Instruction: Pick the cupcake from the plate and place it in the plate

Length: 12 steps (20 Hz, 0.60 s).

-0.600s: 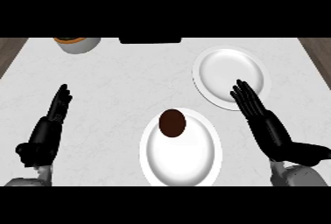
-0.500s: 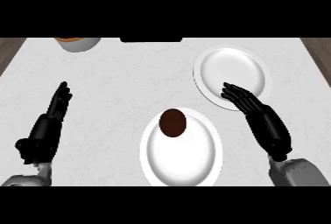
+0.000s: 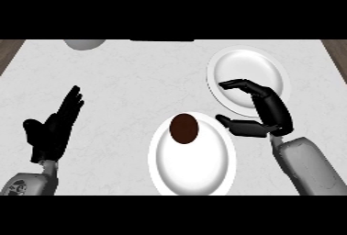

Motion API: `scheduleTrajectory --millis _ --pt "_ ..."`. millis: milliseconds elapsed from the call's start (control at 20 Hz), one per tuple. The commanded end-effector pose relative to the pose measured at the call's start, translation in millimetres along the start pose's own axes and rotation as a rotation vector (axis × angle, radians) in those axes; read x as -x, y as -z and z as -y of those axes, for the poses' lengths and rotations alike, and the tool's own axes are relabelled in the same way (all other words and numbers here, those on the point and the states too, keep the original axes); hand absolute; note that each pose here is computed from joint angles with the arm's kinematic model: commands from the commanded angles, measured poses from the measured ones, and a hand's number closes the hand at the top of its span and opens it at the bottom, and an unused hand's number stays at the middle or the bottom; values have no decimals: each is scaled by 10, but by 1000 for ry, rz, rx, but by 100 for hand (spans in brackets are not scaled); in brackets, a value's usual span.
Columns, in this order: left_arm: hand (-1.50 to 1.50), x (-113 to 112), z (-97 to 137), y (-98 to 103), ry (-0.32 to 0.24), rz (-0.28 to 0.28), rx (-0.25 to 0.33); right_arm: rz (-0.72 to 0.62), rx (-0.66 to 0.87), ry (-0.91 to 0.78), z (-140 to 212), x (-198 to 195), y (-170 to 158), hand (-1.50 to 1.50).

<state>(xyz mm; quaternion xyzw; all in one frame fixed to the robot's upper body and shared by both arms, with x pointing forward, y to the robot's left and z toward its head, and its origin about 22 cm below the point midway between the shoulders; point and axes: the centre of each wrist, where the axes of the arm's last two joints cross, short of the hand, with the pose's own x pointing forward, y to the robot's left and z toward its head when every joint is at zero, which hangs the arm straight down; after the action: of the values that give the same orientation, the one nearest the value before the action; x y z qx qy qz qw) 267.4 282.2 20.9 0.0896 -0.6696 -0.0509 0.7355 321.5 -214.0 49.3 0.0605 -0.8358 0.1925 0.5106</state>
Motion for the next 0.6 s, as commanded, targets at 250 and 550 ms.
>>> scheduleTrajectory --millis 250,550 --pt "0 -19 -82 242 -23 -70 24 43 -223 -190 -110 498 -22 -150" --pt "0 2 -34 212 -42 -73 5 -22 -309 -317 -98 372 -83 -150"
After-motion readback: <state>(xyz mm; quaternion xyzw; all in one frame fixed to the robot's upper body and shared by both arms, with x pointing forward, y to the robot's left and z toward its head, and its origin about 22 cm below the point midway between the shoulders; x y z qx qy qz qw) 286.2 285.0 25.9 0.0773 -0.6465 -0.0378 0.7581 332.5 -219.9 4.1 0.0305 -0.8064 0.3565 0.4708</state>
